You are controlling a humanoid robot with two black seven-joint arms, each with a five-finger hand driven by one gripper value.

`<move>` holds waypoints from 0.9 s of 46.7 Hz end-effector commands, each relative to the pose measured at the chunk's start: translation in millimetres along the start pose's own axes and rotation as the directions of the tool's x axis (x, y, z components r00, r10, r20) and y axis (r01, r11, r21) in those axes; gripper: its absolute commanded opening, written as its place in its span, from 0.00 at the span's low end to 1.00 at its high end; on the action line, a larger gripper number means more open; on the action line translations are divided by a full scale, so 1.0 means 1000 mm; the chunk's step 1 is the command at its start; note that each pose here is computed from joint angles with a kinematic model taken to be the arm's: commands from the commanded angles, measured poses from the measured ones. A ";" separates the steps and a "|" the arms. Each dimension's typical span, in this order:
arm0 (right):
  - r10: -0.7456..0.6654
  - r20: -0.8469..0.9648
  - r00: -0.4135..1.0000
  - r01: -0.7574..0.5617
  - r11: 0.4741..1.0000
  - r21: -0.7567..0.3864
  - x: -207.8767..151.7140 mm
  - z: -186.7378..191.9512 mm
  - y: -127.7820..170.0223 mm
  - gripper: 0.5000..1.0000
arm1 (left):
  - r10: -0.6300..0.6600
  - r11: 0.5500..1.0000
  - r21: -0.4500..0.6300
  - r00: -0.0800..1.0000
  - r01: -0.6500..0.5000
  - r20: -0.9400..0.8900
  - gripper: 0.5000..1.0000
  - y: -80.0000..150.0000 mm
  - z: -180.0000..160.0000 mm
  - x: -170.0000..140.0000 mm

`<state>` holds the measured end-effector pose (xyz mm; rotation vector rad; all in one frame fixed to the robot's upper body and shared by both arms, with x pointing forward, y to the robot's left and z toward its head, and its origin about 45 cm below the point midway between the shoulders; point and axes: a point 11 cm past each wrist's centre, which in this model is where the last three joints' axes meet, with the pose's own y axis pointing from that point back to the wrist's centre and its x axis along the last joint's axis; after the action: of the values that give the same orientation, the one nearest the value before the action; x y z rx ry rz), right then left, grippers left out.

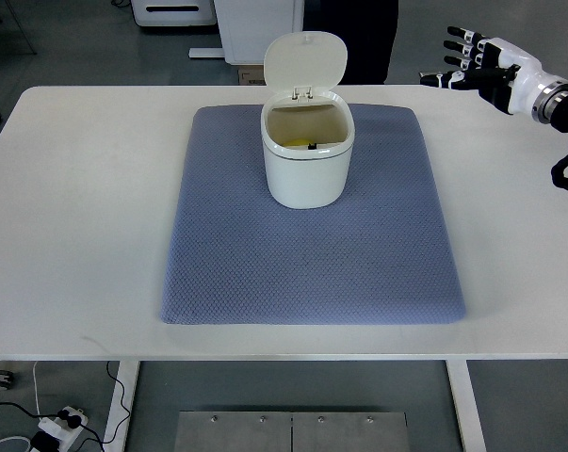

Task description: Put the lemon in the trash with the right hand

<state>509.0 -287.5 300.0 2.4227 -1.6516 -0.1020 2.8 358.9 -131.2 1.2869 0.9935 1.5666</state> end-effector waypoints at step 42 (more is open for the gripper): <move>0.041 0.629 0.777 -0.162 0.977 0.138 -0.011 0.065 0.007 1.00 | 0.000 1.000 0.000 1.000 0.000 0.000 1.00 0.000 0.000 0.000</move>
<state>488.4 -287.7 238.5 2.5871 -2.0961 -0.8155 2.7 358.9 -131.2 1.2869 0.9933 1.5666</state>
